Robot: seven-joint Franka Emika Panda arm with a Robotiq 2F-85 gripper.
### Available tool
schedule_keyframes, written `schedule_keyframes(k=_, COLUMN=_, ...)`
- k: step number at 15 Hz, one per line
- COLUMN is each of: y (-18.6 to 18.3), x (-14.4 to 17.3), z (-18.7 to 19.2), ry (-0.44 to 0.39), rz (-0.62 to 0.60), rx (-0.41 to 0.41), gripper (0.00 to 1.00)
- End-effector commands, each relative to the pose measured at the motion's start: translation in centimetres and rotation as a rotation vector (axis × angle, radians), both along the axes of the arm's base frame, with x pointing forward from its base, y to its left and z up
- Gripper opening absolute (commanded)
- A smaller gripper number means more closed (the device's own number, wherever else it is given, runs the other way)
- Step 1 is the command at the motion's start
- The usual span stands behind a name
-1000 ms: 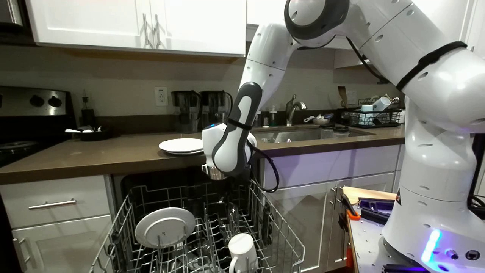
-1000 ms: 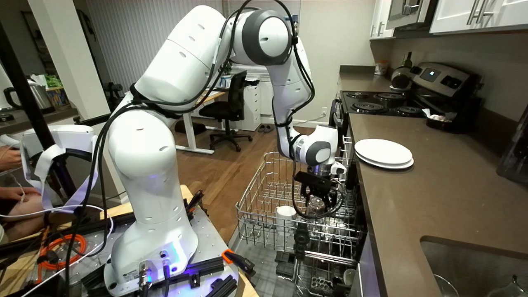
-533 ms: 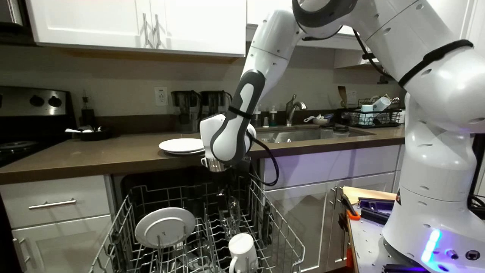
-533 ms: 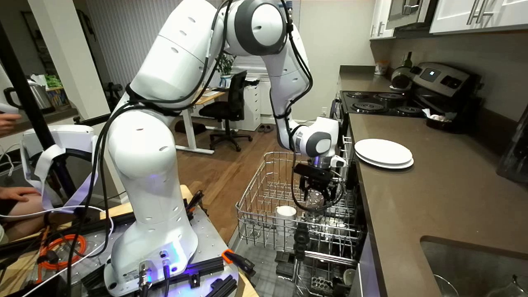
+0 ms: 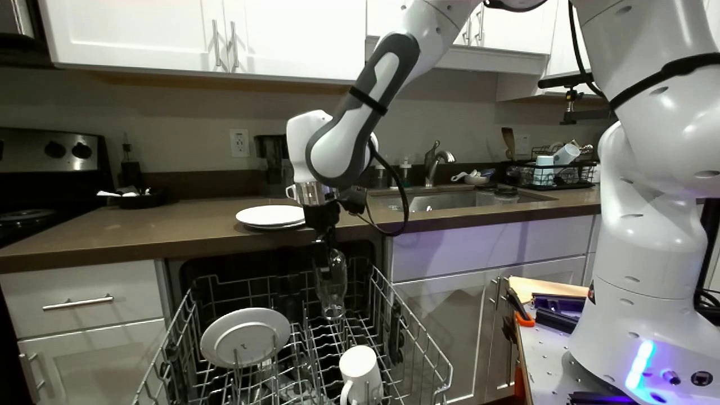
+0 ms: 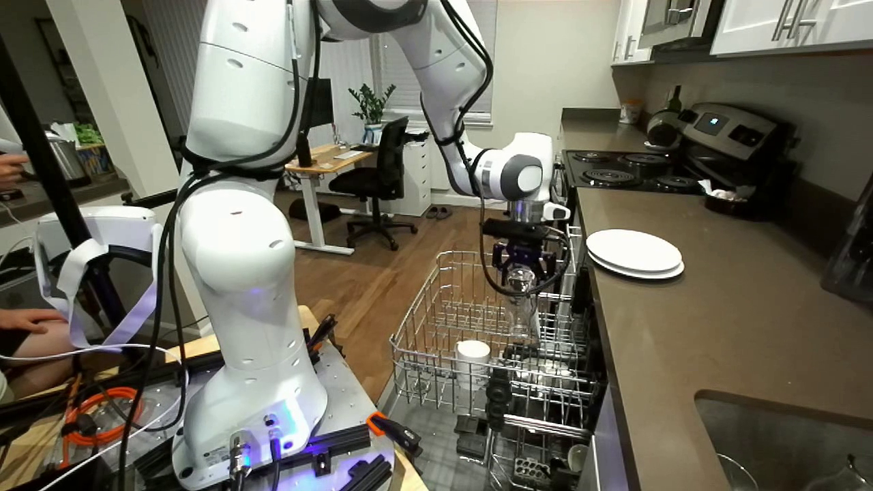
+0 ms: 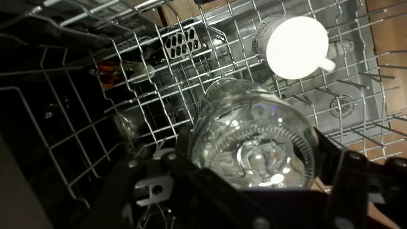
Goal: Move the glass jar to the left side of the dishwasher rack
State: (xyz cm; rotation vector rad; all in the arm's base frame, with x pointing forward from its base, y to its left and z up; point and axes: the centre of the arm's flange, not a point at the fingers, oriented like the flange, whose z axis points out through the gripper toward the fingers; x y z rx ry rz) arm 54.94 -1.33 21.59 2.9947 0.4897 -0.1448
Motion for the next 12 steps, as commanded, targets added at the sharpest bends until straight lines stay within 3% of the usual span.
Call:
schedule_keyframes(k=1, y=3.2, x=-0.3, z=4.2, ry=-0.022, rz=0.061, rx=-0.01, gripper=0.61)
schedule_keyframes(k=6, y=8.3, x=0.3, z=6.0, ry=-0.068, rz=0.156, rx=0.021, gripper=0.61)
schedule_keyframes(k=12, y=12.0, x=2.7, z=5.5, ry=-0.117, rz=0.229, rx=0.07, gripper=0.61)
